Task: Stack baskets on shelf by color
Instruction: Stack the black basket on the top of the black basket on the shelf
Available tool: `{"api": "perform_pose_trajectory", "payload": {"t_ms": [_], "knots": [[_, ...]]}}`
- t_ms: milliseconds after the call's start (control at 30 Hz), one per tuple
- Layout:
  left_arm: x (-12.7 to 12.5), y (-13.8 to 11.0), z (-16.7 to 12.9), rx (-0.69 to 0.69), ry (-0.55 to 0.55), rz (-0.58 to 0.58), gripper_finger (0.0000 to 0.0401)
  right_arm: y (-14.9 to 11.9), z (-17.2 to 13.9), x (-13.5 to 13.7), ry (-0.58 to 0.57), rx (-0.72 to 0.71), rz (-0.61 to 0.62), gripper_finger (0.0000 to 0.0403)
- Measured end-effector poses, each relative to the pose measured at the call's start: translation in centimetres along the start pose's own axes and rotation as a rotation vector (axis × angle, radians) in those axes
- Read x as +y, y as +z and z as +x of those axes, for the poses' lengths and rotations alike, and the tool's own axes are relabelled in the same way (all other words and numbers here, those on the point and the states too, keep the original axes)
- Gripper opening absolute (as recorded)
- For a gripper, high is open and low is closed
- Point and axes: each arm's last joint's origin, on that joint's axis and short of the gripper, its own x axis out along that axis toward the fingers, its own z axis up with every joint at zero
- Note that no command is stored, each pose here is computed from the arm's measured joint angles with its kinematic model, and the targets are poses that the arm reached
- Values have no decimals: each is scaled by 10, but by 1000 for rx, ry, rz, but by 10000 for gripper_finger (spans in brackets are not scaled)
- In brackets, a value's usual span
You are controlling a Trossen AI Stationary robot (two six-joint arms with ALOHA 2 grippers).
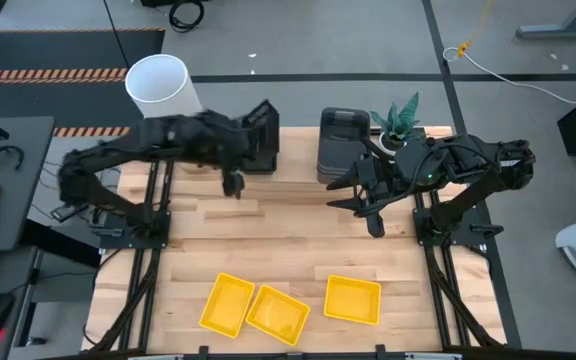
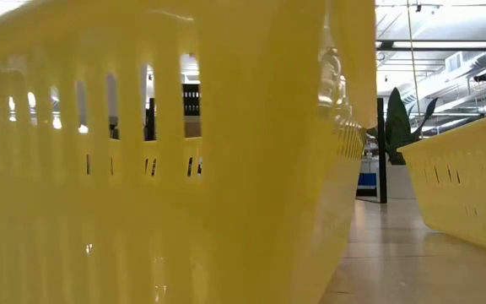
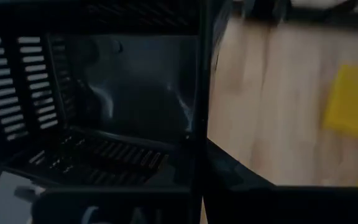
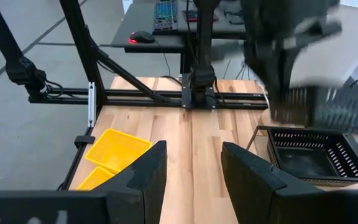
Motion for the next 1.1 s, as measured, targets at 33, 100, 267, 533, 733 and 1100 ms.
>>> {"api": "perform_pose_trajectory", "payload": {"t_ms": [33,100,267,533,733,1100], "knots": [[0,-1,10,48,5,14,13,0,0,0,0,0,2,158],[1,-4,28,129,15,32,13,0,0,0,0,4,8,158],[5,-14,58,315,34,75,13,-2,0,0,-2,19,7,158],[3,-19,82,423,38,165,13,-4,0,0,-5,38,19,158],[4,-21,84,450,53,176,13,-4,0,0,-5,38,20,158],[5,-26,82,509,45,172,45,-3,0,0,-3,32,10,158]]}}
